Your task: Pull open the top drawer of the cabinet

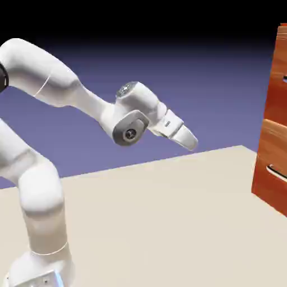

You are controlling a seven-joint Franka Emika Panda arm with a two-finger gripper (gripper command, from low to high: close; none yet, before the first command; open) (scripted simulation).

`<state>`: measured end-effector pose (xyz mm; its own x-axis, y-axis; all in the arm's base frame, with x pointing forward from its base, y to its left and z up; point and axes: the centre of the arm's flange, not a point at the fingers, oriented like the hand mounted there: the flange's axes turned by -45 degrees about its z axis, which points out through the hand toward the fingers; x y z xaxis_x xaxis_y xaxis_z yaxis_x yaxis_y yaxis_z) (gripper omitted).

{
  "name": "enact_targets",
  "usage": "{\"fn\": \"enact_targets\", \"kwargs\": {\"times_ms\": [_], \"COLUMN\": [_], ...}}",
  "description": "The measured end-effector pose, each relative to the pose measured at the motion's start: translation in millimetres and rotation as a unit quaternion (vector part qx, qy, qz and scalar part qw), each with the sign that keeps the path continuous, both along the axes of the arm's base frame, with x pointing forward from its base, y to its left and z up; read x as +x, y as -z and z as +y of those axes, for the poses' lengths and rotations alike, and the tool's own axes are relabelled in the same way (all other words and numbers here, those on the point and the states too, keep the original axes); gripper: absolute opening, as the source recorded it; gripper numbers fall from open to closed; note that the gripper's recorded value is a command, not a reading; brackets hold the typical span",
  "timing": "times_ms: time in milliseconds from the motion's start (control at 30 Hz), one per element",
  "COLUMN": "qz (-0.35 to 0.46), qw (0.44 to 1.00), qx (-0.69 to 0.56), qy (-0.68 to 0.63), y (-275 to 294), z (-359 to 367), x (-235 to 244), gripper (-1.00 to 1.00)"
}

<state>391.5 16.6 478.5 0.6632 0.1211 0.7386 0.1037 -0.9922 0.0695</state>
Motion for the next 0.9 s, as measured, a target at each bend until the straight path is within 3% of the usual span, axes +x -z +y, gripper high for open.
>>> {"fn": "enact_targets", "kwargs": {"times_ms": [200,467,900], "qz": [-0.106,-0.252,-0.443], "qw": [0.981,0.915,0.790], "qx": [-0.087,-0.194,-0.322], "qy": [-0.135,-0.249,-0.274], "y": [-101.0,-225.5,-366.7], "z": [49.6,76.2,7.7], "x": [-7.4,-48.1,-97.5], "gripper": [0.00,0.00,0.00]}}
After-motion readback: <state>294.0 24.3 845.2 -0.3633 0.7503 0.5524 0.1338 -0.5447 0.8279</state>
